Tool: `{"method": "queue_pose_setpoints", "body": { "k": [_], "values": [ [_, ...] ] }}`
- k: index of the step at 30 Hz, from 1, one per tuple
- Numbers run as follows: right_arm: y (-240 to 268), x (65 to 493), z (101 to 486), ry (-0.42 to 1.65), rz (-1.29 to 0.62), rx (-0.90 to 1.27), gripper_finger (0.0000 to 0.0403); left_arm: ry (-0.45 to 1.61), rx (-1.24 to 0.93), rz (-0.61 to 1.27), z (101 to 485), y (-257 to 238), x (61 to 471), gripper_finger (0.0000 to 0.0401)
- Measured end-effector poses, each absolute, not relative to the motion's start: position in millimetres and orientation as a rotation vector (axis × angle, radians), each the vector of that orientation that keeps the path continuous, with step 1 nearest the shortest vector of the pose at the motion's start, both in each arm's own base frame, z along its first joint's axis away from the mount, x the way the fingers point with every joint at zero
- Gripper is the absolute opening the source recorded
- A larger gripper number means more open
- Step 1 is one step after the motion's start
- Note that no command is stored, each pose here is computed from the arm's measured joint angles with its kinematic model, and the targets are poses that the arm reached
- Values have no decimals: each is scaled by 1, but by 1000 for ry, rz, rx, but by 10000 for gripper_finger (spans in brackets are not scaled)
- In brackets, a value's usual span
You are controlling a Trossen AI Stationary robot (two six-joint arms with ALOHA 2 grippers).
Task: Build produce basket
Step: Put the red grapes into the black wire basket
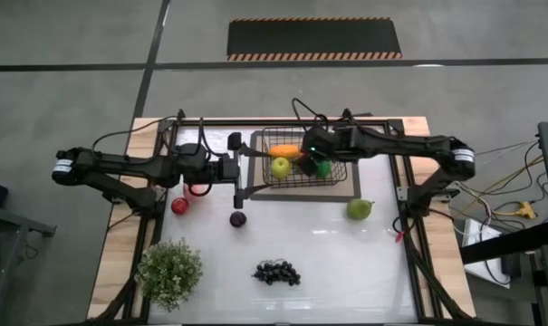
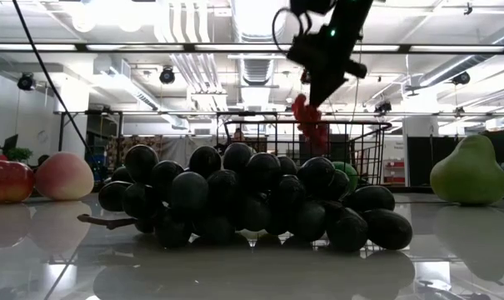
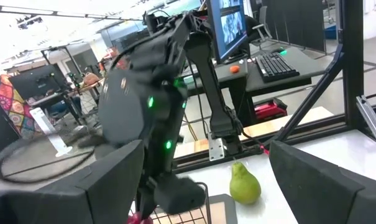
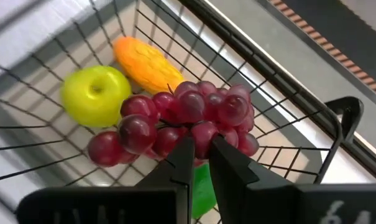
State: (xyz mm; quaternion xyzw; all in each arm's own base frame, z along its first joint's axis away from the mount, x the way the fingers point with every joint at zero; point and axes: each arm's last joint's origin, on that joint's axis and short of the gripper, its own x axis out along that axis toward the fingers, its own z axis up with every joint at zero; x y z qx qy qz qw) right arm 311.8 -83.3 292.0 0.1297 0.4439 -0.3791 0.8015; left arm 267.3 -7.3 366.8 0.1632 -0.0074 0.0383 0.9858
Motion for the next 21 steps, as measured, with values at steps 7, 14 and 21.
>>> {"method": "queue_pose_setpoints", "body": {
  "k": [7, 14, 21],
  "values": [
    [-100, 322, 265, 1043, -852, 267, 31, -15, 328, 78, 367, -7, 267, 329],
    [-109, 327, 246, 1117, -905, 230, 31, -13, 328, 82, 367, -7, 267, 329],
    [-114, 329, 235, 1167, -920, 191, 39, -11, 328, 95, 367, -7, 267, 329]
  ]
}}
